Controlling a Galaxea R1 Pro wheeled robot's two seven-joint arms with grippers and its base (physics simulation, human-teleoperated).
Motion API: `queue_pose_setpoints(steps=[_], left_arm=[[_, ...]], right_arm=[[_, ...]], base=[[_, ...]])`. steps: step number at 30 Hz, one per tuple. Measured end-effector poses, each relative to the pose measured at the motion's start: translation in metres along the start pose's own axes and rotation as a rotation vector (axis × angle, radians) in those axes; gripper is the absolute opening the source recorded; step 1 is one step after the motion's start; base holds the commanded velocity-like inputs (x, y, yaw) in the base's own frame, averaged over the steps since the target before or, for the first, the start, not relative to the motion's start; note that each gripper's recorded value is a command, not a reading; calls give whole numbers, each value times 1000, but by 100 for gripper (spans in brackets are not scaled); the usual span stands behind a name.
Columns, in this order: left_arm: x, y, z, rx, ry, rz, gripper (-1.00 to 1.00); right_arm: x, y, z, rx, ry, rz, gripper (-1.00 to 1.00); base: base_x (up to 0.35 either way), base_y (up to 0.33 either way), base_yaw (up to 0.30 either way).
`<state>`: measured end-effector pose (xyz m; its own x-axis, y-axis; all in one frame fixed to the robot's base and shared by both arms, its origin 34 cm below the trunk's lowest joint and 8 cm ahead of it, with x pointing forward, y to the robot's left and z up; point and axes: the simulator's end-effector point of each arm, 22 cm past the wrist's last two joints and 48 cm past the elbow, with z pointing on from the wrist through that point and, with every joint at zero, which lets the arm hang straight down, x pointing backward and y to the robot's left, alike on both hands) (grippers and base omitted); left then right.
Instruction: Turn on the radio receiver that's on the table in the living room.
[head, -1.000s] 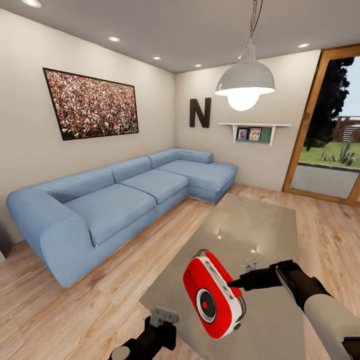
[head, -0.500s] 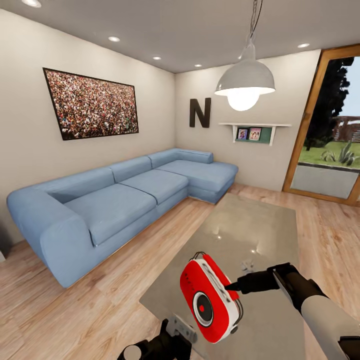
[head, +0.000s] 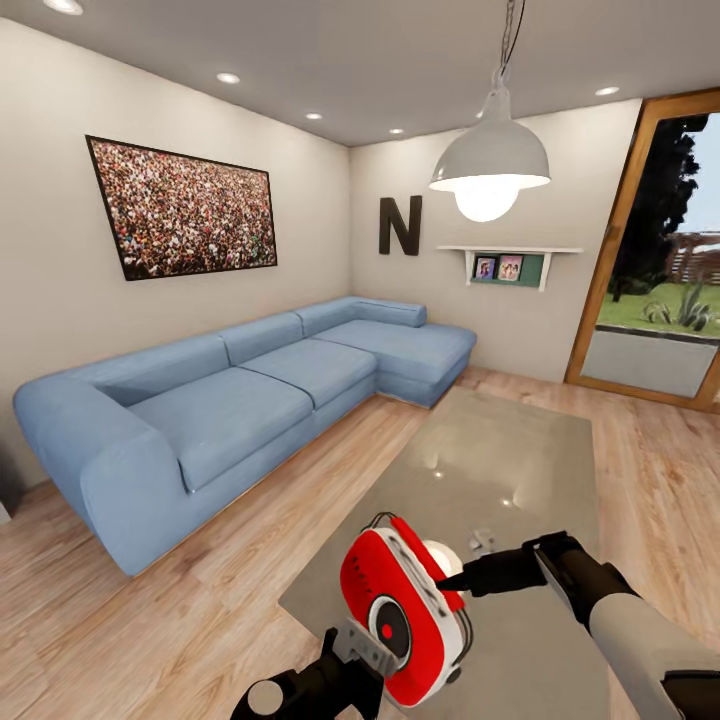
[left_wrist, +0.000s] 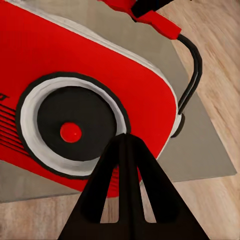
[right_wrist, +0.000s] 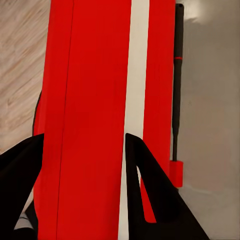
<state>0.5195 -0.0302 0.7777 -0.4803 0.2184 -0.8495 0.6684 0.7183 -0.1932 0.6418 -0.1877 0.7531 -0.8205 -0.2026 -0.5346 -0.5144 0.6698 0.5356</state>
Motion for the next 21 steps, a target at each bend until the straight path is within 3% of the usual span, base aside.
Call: queue_pose_setpoints(steps=[6, 9, 12, 21], left_arm=[[0, 5, 2, -8, 5, 5, -100], [3, 9, 1, -22, 15, 20, -100], [21, 18, 2, -48, 61, 46, -100], [30, 33, 0, -79, 78, 34, -100]], right_arm=[[1, 2, 2, -7, 1, 1, -100], [1, 13, 2, -54, 1, 6, -100], [1, 22, 1, -98, 1, 3, -100], [1, 25, 0, -111, 4, 0, -100]], base=[[0, 0, 0], [0, 0, 0], [0, 0, 0], [0, 0, 0]])
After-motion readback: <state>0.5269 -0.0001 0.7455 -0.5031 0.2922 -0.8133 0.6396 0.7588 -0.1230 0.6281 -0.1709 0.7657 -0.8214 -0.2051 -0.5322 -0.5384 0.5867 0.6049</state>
